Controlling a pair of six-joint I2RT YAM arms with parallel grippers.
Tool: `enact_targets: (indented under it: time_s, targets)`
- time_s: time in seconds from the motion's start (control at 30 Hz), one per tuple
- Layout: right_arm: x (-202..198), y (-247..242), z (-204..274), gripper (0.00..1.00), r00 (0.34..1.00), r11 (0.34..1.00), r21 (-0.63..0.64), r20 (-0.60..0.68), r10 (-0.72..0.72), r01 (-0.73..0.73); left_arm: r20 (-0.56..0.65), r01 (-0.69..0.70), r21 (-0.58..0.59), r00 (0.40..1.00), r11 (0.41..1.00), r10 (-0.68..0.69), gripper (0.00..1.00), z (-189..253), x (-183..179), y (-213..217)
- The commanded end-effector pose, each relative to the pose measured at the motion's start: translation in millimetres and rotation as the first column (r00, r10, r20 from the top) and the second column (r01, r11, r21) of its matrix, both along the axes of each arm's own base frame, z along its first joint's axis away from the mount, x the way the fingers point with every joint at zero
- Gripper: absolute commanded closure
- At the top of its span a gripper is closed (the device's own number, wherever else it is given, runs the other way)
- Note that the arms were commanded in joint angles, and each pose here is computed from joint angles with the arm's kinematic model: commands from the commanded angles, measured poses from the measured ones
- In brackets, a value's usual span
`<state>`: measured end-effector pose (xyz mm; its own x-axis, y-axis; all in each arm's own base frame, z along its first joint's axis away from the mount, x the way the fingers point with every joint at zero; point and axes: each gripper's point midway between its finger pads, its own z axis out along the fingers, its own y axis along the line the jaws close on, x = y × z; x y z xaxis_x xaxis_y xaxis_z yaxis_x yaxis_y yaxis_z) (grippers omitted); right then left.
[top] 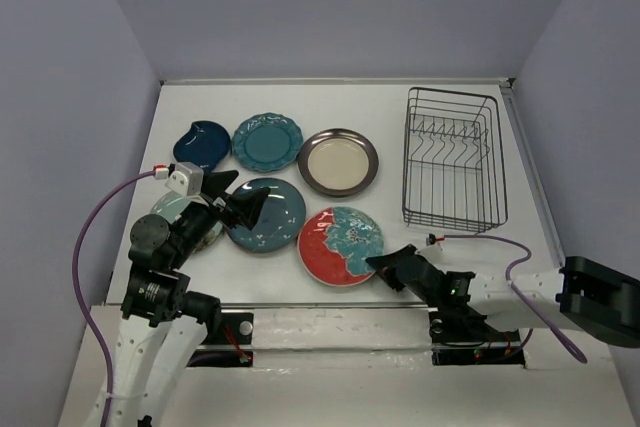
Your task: Load the plates into the dish rack
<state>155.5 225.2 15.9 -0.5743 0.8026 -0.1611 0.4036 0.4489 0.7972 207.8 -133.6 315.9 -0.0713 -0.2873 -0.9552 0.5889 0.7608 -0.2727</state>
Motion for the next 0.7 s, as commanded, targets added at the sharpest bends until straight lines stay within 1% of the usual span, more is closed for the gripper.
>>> enact_targets:
  time_s: [0.0,0.03,0.07,0.1,0.13,0.17,0.23,0.27,0.33,0.37,0.47,0.5,0.53,0.57,0.6,0.63,0.67]
  targets:
    - [-15,-44,-44,0.93,0.997,0.98,-0.197,-0.067,-0.026,0.013,0.09,0.017,-0.014,0.996,1.0,-0.016,0.01,30,-5,-1]
    - [-16,-46,-39,0.93,0.997,0.976,-0.217,-0.068,-0.021,0.006,0.09,0.017,-0.014,0.996,1.0,-0.016,0.01,30,-5,-1]
    - [-16,-50,-36,0.93,0.999,0.964,-0.267,-0.051,0.0,-0.014,0.09,0.018,-0.014,0.996,1.0,-0.017,0.01,30,-5,-1]
    - [-8,-37,-11,0.93,1.0,0.974,-0.226,-0.011,0.013,-0.015,0.09,0.017,-0.014,0.996,1.0,-0.016,0.01,30,-5,-1]
    - [-10,-51,-10,0.93,0.999,0.945,-0.324,-0.002,0.038,-0.037,0.091,0.017,-0.014,0.996,1.0,-0.016,0.01,30,-5,-1]
    - [-7,-50,3,0.93,0.999,0.948,-0.318,0.014,0.03,-0.024,0.091,0.016,-0.015,0.996,1.0,-0.014,0.01,30,-5,-1]
    - [-2,-50,28,0.93,0.994,0.928,-0.369,0.07,0.089,-0.057,0.095,0.014,-0.017,0.995,1.0,-0.013,0.01,31,-6,0]
    - [2,-53,54,0.93,0.987,0.916,-0.396,0.114,0.114,-0.06,0.094,0.013,-0.019,0.996,1.0,-0.011,0.01,31,-6,0]
    - [5,-53,79,0.93,0.974,0.898,-0.432,0.159,0.164,-0.081,0.095,0.015,-0.019,0.995,1.0,-0.013,0.01,32,-6,0]
    - [6,-50,102,0.93,0.956,0.88,-0.461,0.19,0.223,-0.114,0.097,0.015,-0.019,0.995,1.0,-0.013,0.01,32,-6,0]
    - [8,-35,137,0.93,0.918,0.847,-0.5,0.226,0.326,-0.178,0.098,0.016,-0.019,0.995,1.0,-0.014,0.01,32,-7,0]
    - [10,-24,160,0.93,0.889,0.825,-0.524,0.246,0.387,-0.213,0.1,0.013,-0.02,0.995,1.0,-0.011,0.01,33,-7,0]
    - [12,-19,172,0.93,0.873,0.816,-0.534,0.263,0.41,-0.222,0.1,0.015,-0.02,0.995,1.0,-0.013,0.01,32,-7,0]
    - [14,-14,186,0.93,0.861,0.815,-0.534,0.285,0.422,-0.223,0.101,0.013,-0.021,0.995,1.0,-0.011,0.01,33,-7,0]
    - [18,-10,198,0.93,0.834,0.79,-0.571,0.306,0.459,-0.225,0.104,0.013,-0.022,0.995,1.0,-0.011,0.01,34,-8,0]
    - [23,-4,229,0.93,0.812,0.809,-0.552,0.367,0.454,-0.203,0.103,0.01,-0.022,0.995,1.0,-0.008,0.01,33,-7,1]
    - [31,-7,246,0.93,0.793,0.802,-0.576,0.411,0.45,-0.156,0.101,0.012,-0.024,0.995,1.0,-0.01,0.01,33,-8,0]
